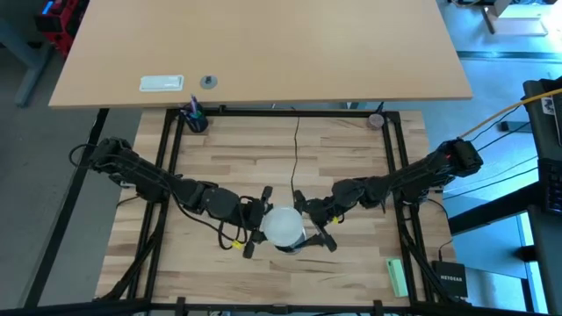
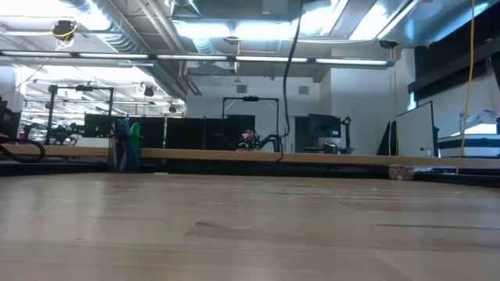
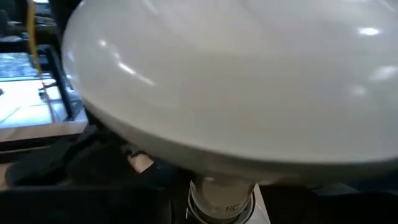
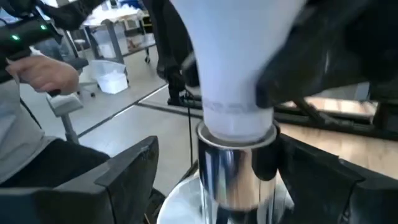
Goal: Screw lightbulb
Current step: Remove the lightbulb from the lamp
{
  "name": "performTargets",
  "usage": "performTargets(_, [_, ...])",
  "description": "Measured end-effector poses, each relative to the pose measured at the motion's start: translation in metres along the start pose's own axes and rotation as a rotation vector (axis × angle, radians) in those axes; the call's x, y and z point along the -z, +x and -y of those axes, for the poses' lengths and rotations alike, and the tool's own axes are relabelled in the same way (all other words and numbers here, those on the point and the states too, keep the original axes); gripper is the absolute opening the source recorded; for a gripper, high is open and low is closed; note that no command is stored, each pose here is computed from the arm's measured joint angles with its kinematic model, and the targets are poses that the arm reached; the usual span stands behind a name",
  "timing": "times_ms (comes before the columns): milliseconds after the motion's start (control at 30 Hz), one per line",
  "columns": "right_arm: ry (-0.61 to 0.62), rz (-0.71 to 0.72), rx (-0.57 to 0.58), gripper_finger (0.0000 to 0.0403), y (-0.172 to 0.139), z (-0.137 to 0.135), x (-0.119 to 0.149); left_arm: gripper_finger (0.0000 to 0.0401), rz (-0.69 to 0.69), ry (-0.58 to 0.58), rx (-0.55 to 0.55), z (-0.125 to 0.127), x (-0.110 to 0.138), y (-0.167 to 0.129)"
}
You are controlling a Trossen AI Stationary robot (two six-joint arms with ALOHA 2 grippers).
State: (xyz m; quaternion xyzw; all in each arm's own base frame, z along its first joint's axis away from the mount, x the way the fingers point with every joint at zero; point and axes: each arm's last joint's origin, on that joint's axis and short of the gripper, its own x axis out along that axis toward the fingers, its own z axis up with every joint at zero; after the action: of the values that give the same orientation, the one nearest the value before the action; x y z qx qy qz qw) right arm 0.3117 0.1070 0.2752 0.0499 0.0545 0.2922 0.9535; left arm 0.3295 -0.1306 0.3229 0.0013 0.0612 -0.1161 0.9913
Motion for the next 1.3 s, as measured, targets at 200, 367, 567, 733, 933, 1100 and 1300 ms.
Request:
performTargets(200, [-0.002,0.01,-0.007,0.0311,0.003,0.001,0.002,0.0137,0.006,0.004,0.037,-0.007,-0.001,0.001])
performTargets(367, [0.022,0.007,0.065,0.0256,0.004,0.003,0.004,0.0137,-0.005,0.002,0.033,-0.007,0.0,0.001])
performTargets(567, [-0.016,-0.072,0.174,0.0169,-0.001,0.005,0.007,0.0137,-0.029,-0.022,-0.031,-0.007,0.003,0.001])
performTargets(733, [-0.044,-0.093,0.442,0.0169,-0.008,0.01,0.006,0.0137,-0.033,-0.065,-0.266,-0.007,0.004,-0.003])
performTargets(933, [-0.07,-0.099,0.885,0.0169,-0.016,0.019,0.009,0.0137,0.02,-0.167,-0.601,-0.01,0.018,0.008])
performTargets(1100, [-0.085,-0.103,0.957,0.0169,-0.017,0.021,0.01,0.0137,0.062,-0.236,-0.711,-0.009,0.025,0.013])
performTargets(1300, [-0.079,-0.107,0.835,0.0237,-0.015,0.02,0.009,0.0137,0.04,-0.185,-0.687,-0.007,0.023,0.012])
